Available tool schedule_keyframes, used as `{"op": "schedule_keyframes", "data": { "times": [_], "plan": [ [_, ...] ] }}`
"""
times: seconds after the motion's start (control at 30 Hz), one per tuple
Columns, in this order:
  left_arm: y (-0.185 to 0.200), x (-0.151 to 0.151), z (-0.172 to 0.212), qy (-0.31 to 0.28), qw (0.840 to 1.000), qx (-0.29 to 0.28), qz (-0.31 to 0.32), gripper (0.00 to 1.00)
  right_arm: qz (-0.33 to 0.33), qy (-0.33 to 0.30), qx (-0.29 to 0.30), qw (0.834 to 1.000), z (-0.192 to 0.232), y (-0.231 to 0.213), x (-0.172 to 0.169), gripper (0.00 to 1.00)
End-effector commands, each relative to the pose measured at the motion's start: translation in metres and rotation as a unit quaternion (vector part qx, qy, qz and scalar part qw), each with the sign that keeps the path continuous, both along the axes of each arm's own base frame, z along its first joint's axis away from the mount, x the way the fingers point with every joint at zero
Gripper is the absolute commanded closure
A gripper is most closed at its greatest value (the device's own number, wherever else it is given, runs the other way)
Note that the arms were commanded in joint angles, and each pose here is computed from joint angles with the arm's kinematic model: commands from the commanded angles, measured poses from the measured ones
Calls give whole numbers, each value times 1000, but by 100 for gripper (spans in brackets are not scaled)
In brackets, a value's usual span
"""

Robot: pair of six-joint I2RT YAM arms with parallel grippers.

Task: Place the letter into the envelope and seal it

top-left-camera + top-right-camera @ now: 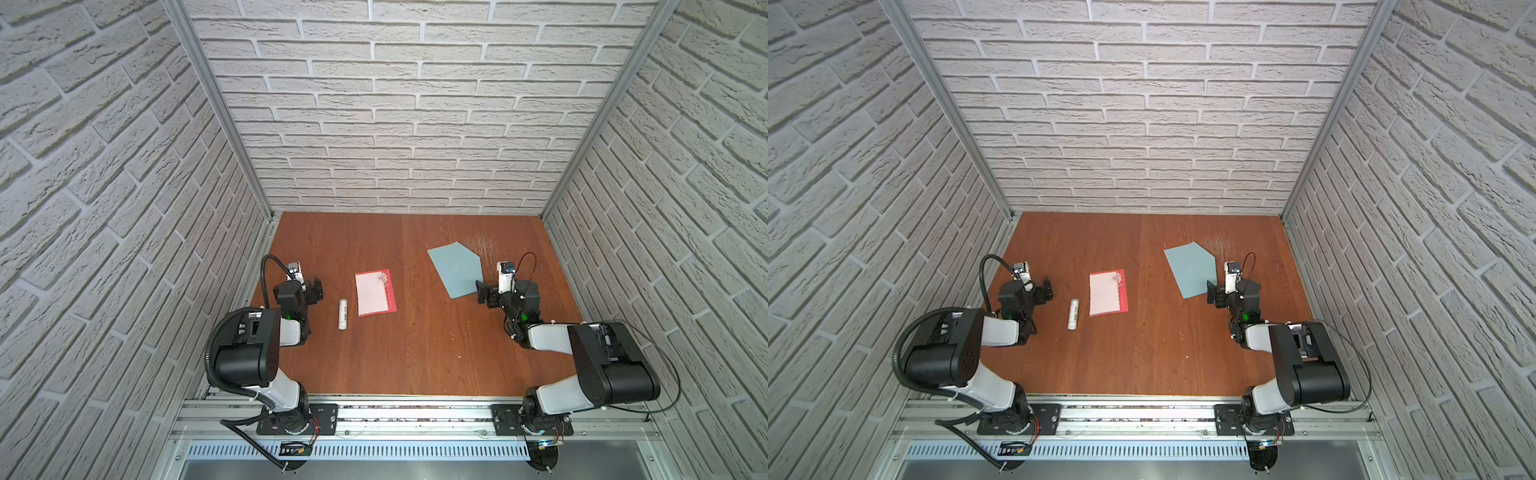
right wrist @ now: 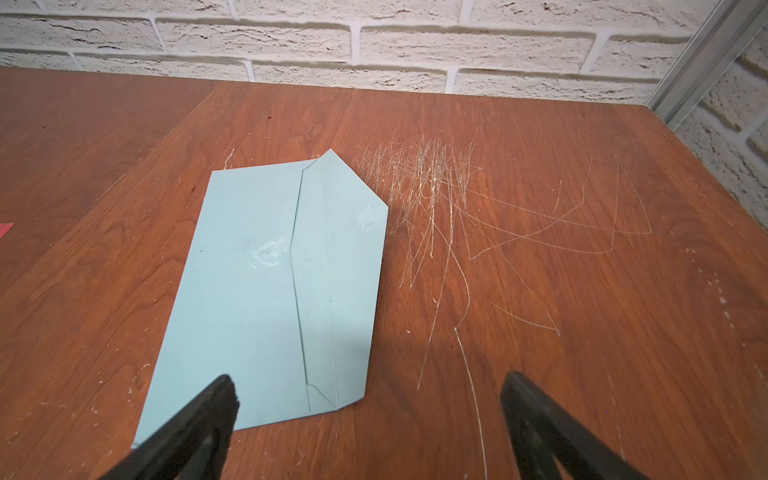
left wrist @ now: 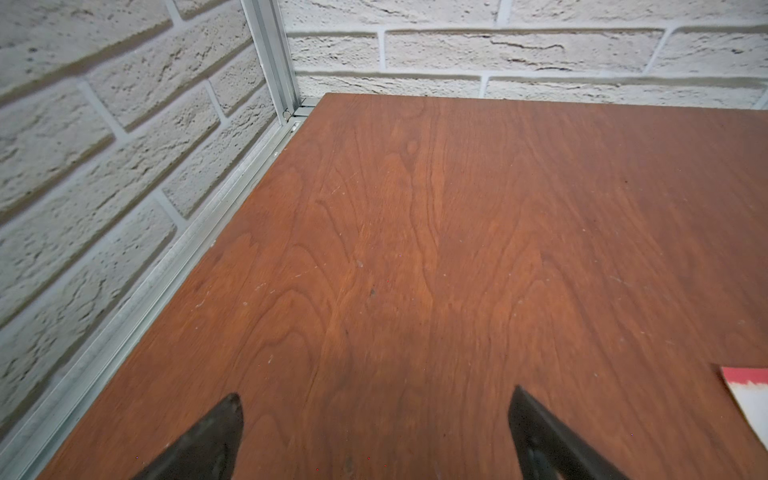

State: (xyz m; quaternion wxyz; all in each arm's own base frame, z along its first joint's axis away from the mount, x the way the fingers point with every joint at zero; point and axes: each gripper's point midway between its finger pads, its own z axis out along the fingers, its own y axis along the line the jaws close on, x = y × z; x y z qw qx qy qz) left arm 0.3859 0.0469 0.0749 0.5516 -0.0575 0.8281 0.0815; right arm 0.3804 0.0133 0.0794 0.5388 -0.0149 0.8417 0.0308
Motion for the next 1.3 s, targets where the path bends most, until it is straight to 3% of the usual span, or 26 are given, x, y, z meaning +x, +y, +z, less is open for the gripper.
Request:
{"op": "schedule_keyframes", "data": {
  "times": [0.0, 1.27],
  "plan": [
    [-1, 8, 14, -24, 1000, 5, -3, 2, 4, -27, -4, 1000, 15, 2, 6, 0],
    [0, 8, 16, -28, 1000, -2, -8, 3, -4, -24, 0, 1000, 16, 0, 6, 0]
  ]
}}
